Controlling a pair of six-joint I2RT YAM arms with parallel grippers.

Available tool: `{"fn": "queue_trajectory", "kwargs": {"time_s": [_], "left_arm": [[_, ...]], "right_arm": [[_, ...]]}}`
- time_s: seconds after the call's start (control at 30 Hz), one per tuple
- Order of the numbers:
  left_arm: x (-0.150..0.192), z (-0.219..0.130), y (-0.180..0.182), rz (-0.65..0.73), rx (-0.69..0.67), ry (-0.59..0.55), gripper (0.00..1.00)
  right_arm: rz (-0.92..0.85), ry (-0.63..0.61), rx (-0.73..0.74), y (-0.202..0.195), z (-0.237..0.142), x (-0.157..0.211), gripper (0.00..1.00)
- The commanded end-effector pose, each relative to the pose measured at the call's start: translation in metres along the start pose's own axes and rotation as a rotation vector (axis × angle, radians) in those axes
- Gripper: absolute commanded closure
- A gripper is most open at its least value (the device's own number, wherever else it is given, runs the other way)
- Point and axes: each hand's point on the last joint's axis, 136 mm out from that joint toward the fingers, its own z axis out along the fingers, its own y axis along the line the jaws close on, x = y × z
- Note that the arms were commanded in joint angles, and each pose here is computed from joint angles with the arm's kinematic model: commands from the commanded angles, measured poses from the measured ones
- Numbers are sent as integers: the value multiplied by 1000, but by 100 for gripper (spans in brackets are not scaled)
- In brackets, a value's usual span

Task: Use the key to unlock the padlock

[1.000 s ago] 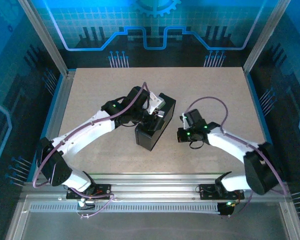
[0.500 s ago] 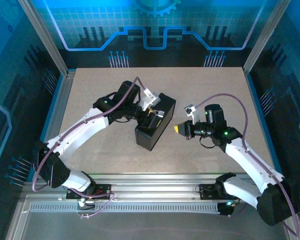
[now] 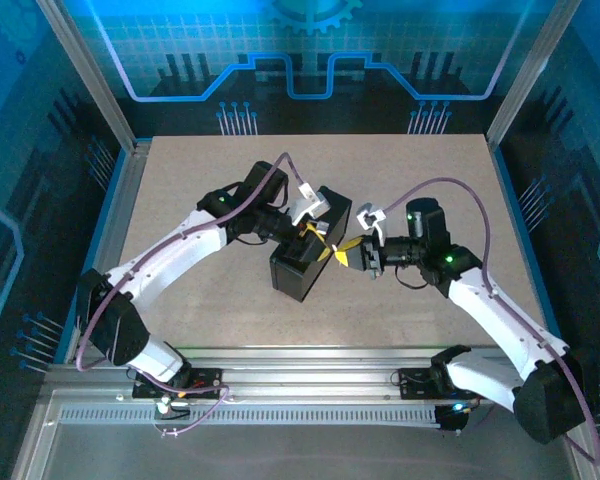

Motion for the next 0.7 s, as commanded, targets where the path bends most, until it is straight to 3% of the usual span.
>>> {"fn": "queue_trajectory", "kwargs": {"time_s": [0.0,0.2,0.4,0.67], "left_arm": [[-16,-5,-11,42,64,-35,54],[-16,-5,-14,55,80,-39,61],[-14,-4,-17,56,106,-31,76],[-12,-2,-20,53,133,-24,84]], "right_arm": [[-67,10,-58,15,5,-9,100],[-61,34,-52,12,9,-6,100],[-68,37,-63,14,9,-5,100],[-63,43,-63,11,12,-6,100]]}}
